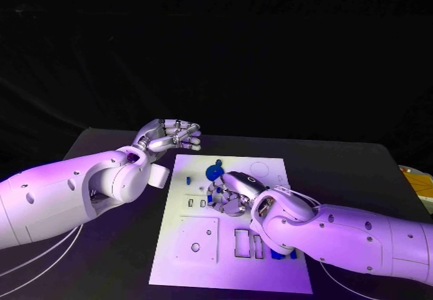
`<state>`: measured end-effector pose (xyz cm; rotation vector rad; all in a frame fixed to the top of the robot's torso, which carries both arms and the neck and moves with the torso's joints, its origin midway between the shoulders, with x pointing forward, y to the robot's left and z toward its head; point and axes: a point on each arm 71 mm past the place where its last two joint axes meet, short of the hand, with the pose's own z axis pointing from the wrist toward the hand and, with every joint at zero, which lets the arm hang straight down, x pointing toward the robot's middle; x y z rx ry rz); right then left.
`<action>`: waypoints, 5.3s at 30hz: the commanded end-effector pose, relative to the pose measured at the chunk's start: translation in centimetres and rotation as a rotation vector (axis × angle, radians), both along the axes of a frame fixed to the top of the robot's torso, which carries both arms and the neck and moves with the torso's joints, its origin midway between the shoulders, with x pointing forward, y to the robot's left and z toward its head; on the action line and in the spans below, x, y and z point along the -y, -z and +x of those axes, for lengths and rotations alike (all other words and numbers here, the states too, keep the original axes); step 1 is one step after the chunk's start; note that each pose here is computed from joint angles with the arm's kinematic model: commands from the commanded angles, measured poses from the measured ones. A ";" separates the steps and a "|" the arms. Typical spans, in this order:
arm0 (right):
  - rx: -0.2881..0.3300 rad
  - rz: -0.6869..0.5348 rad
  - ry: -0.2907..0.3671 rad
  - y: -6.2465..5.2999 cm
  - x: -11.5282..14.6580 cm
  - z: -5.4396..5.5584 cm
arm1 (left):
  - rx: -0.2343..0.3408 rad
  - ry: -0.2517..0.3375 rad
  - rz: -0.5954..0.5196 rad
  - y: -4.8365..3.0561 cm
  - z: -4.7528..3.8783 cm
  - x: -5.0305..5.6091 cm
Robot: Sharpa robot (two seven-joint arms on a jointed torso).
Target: Assemble the parts on the task board
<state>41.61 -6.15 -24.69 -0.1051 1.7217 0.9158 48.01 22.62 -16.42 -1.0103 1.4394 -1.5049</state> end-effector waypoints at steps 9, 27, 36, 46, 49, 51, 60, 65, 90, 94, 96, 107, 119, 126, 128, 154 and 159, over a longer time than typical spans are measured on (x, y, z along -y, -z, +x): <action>0.006 -0.071 0.004 0.8 -0.3 0.1 | 0.000 0.020 -0.012 -0.09 -0.07 0.3; 0.027 -0.091 0.003 1.3 -0.5 0.1 | 0.000 0.020 -0.012 -0.10 -0.11 0.2; 0.024 -0.096 0.004 1.5 -0.5 0.1 | -0.001 0.018 -0.011 -0.10 -0.12 0.1; 0.018 -0.105 0.003 1.6 -0.5 0.2 | -0.002 0.018 -0.011 -0.09 -0.11 0.1; 0.018 -0.103 0.004 1.6 -0.5 0.2 | -0.002 0.018 -0.010 -0.08 -0.10 0.1; 0.019 -0.102 0.005 1.6 -0.5 0.2 | -0.003 0.019 -0.010 -0.08 -0.10 0.1; 0.022 -0.100 0.014 1.6 -0.5 0.2 | -0.004 0.019 -0.010 -0.06 -0.09 0.0; 0.024 -0.097 0.017 1.6 -0.5 0.2 | -0.005 0.020 -0.010 -0.06 -0.09 0.0; 0.076 0.006 0.042 0.6 0.5 0.1 | -0.017 0.018 0.009 0.14 0.06 -0.1; 0.091 0.086 0.038 -0.6 1.7 0.0 | -0.039 0.050 0.071 0.51 0.08 -0.1; 0.084 0.137 0.026 -1.5 2.5 0.1 | -0.051 0.072 0.125 0.76 0.05 0.0; -0.037 0.315 0.085 -5.8 8.5 1.8 | -0.187 0.202 0.545 2.93 -0.50 0.3; -0.048 0.350 0.232 -6.7 13.5 3.8 | -0.318 0.334 0.958 4.65 -0.46 1.1; -0.050 0.340 0.262 -6.7 14.5 4.3 | -0.338 0.398 1.071 4.76 -0.04 2.7; -0.050 0.336 0.267 -6.7 14.7 4.4 | -0.333 0.405 1.093 4.69 0.12 3.2; -0.066 0.308 0.291 -6.3 15.2 4.9 | -0.325 0.493 1.251 5.15 0.23 6.0; -0.069 0.305 0.292 -6.2 15.2 4.9 | -0.328 0.499 1.258 5.34 0.33 6.1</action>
